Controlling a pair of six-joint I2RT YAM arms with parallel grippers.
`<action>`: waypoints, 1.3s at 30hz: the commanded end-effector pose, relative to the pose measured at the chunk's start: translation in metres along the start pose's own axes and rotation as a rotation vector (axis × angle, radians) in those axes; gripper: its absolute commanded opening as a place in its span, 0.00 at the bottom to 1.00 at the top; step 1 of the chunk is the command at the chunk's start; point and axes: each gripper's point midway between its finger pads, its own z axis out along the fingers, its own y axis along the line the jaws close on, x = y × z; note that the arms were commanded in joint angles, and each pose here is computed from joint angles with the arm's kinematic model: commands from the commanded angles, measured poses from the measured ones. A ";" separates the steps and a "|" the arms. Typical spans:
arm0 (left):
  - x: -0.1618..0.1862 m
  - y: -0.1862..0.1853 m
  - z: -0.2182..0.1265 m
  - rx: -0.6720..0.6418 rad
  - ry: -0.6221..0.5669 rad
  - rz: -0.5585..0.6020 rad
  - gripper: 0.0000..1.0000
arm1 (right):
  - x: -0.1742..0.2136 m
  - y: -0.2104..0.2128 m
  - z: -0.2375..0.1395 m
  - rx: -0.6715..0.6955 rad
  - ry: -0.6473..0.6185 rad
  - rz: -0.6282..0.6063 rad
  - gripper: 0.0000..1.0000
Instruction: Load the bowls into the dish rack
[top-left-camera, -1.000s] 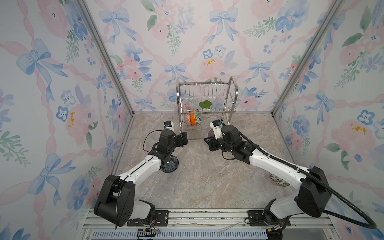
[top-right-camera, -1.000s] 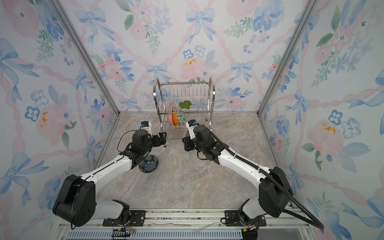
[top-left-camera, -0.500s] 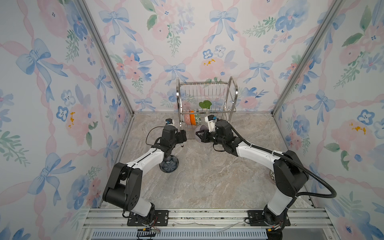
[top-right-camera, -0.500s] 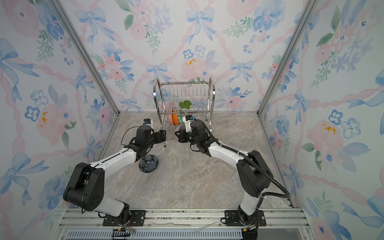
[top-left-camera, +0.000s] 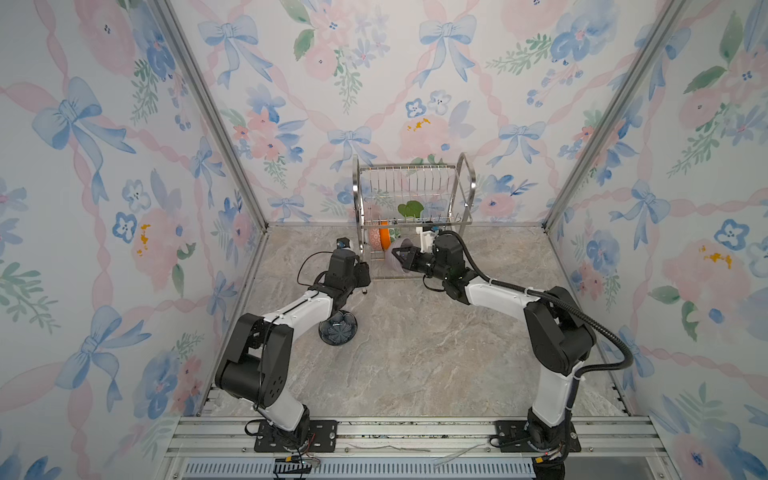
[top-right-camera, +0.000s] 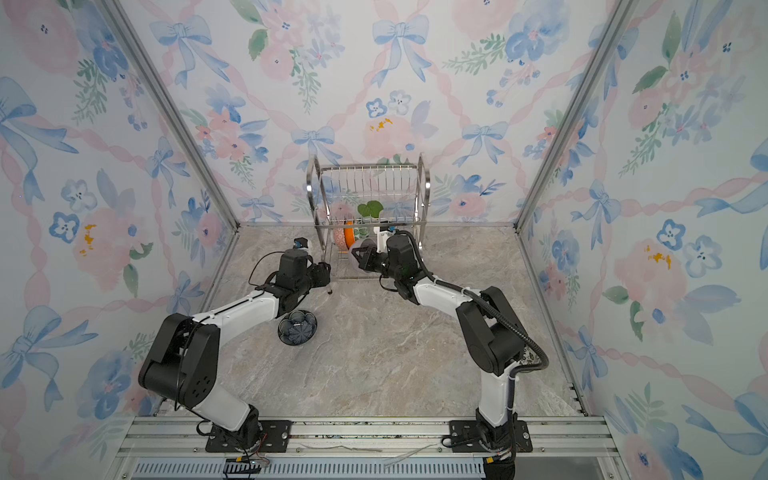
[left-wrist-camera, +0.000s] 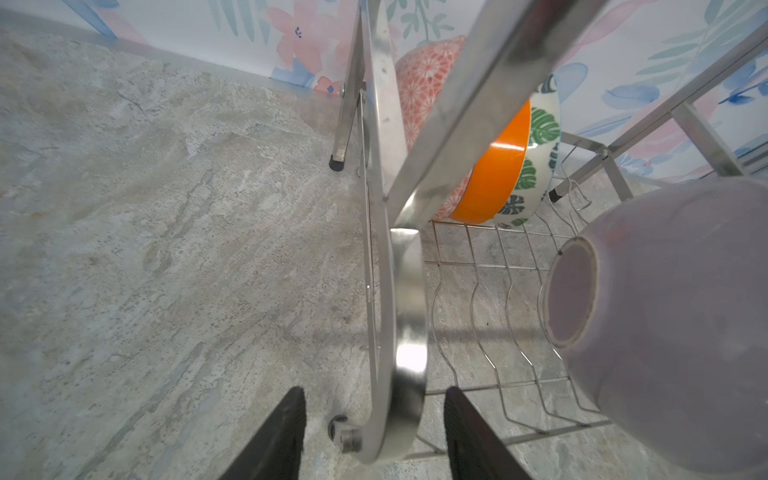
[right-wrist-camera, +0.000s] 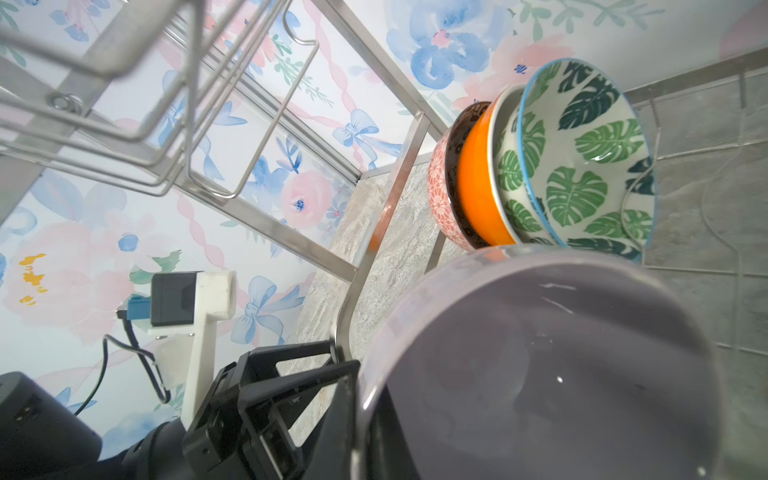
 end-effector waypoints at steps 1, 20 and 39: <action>0.002 0.000 0.004 0.003 0.018 0.024 0.46 | -0.033 0.038 0.004 -0.146 -0.101 -0.028 0.00; 0.014 -0.001 0.014 -0.006 0.075 0.103 0.03 | -0.012 0.027 0.042 -0.281 -0.089 0.025 0.00; 0.015 -0.003 0.014 -0.017 0.080 0.134 0.03 | 0.007 0.012 0.058 -0.369 -0.056 0.097 0.00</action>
